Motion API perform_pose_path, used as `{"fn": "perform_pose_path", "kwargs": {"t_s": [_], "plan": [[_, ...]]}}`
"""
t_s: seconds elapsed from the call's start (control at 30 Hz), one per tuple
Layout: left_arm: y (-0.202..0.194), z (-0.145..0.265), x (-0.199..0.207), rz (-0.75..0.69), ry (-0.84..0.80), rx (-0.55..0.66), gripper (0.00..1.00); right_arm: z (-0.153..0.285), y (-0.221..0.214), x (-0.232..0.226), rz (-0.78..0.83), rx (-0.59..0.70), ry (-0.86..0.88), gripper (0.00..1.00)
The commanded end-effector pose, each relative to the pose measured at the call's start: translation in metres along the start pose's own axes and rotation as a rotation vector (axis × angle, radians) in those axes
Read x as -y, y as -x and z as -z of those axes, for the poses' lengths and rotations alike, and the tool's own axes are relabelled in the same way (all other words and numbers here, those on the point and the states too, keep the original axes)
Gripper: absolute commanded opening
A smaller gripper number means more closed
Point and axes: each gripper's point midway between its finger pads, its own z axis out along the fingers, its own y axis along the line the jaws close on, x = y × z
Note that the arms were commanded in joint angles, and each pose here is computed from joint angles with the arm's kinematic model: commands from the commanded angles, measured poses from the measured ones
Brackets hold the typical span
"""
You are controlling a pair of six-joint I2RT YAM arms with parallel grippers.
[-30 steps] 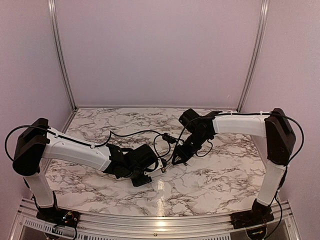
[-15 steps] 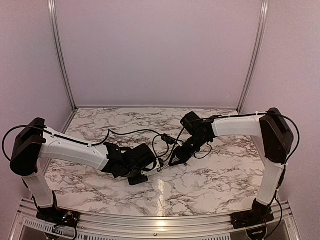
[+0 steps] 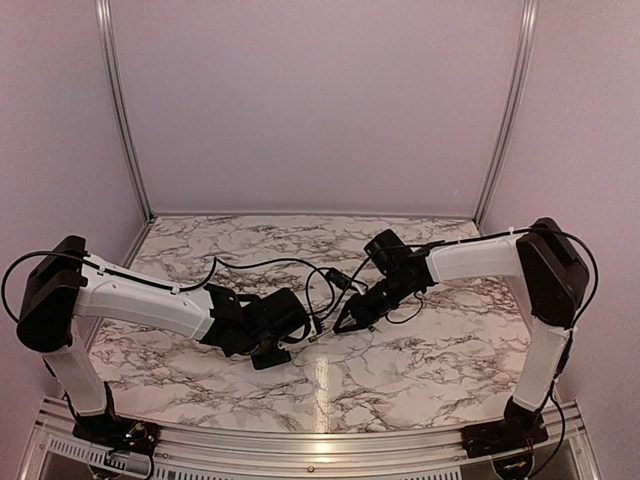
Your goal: Unload the batteries from the remote control
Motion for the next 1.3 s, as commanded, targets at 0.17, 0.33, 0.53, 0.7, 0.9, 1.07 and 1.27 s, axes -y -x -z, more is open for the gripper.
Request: {"fn": "perform_pose_path", "kwargs": {"t_s": [0.17, 0.33, 0.53, 0.7, 0.9, 1.07, 1.27], "plan": [[0.037, 0.030, -0.037, 0.052, 0.147, 0.163, 0.13, 0.002, 0.006, -0.026, 0.014, 0.039, 0.108, 0.00], [0.036, 0.028, -0.036, 0.053, 0.152, 0.158, 0.13, 0.009, 0.013, -0.030, 0.034, 0.043, 0.096, 0.00], [0.033, 0.024, -0.035, 0.050, 0.152, 0.147, 0.13, 0.016, 0.015, -0.034, 0.044, 0.053, 0.082, 0.00], [0.030, 0.020, -0.032, 0.041, 0.149, 0.132, 0.13, 0.022, 0.016, -0.039, 0.055, 0.055, 0.087, 0.00], [0.029, 0.018, -0.031, 0.043, 0.151, 0.129, 0.13, 0.032, 0.023, -0.045, 0.071, 0.074, 0.069, 0.00], [0.028, 0.017, -0.031, 0.045, 0.156, 0.125, 0.13, 0.041, 0.033, -0.055, 0.094, 0.098, 0.080, 0.00], [0.026, 0.016, -0.032, 0.049, 0.163, 0.120, 0.13, 0.054, 0.041, -0.067, 0.122, 0.113, 0.087, 0.00]]}}
